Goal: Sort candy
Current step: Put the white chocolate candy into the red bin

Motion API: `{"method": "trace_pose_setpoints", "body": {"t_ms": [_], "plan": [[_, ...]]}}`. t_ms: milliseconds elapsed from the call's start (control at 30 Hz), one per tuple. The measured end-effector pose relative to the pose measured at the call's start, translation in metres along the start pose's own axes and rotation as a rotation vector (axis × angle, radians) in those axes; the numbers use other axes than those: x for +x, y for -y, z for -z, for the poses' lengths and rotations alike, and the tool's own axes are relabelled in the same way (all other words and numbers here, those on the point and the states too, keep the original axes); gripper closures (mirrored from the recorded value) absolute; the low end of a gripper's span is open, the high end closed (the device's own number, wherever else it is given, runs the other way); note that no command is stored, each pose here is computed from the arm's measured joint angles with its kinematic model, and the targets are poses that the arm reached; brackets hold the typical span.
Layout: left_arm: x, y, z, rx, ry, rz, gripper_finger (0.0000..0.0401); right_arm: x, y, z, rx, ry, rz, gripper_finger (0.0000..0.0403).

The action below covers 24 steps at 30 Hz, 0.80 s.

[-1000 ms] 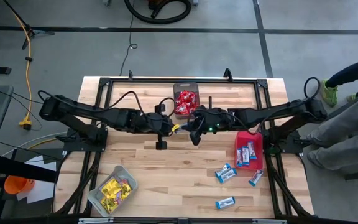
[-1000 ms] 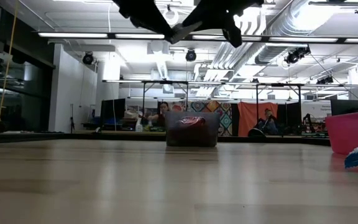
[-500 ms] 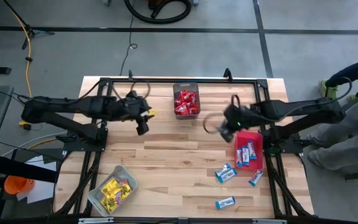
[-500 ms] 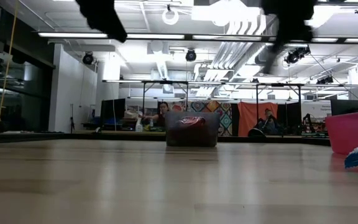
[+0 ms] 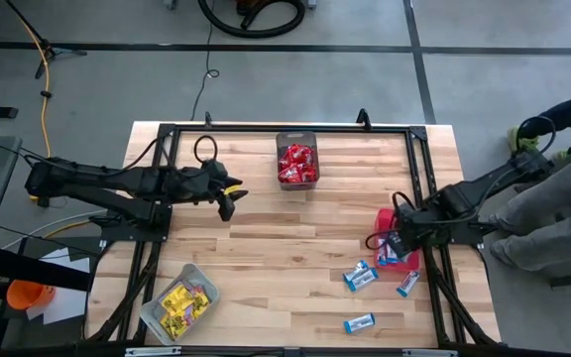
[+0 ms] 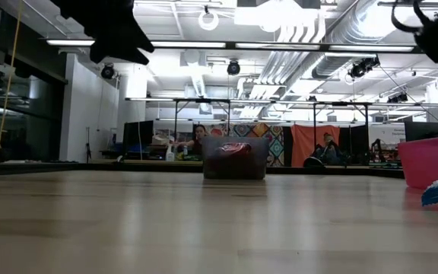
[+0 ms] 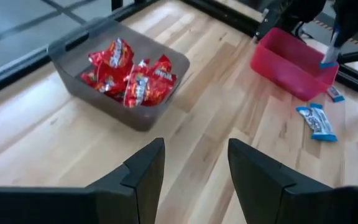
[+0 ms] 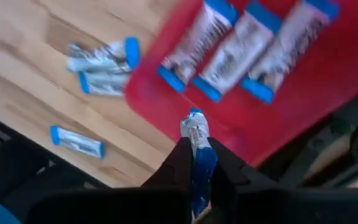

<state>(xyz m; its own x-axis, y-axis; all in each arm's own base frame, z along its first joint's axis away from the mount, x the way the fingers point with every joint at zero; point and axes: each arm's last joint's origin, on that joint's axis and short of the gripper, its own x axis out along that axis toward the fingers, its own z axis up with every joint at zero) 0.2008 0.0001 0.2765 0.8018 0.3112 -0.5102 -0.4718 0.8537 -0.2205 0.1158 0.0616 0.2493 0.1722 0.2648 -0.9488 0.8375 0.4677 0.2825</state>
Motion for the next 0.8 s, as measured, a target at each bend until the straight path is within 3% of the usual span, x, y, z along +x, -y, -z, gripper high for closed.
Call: {"method": "trace_pose_setpoints", "body": {"t_ms": [233, 633, 800], "plan": [[0.000, 0.001, -0.005, 0.053, 0.058, -0.001, 0.0236, 0.024, 0.010, -0.003, 0.047, -0.051, 0.042, 0.0358], [0.000, 0.001, -0.006, 0.060, 0.062, -0.001, 0.0236, -0.004, -0.002, -0.008, -0.018, -0.007, -0.045, 0.0173], [0.000, 0.001, -0.006, 0.069, 0.062, -0.001, 0.0236, -0.024, -0.021, -0.007, -0.071, 0.013, -0.221, 0.0141]]}}
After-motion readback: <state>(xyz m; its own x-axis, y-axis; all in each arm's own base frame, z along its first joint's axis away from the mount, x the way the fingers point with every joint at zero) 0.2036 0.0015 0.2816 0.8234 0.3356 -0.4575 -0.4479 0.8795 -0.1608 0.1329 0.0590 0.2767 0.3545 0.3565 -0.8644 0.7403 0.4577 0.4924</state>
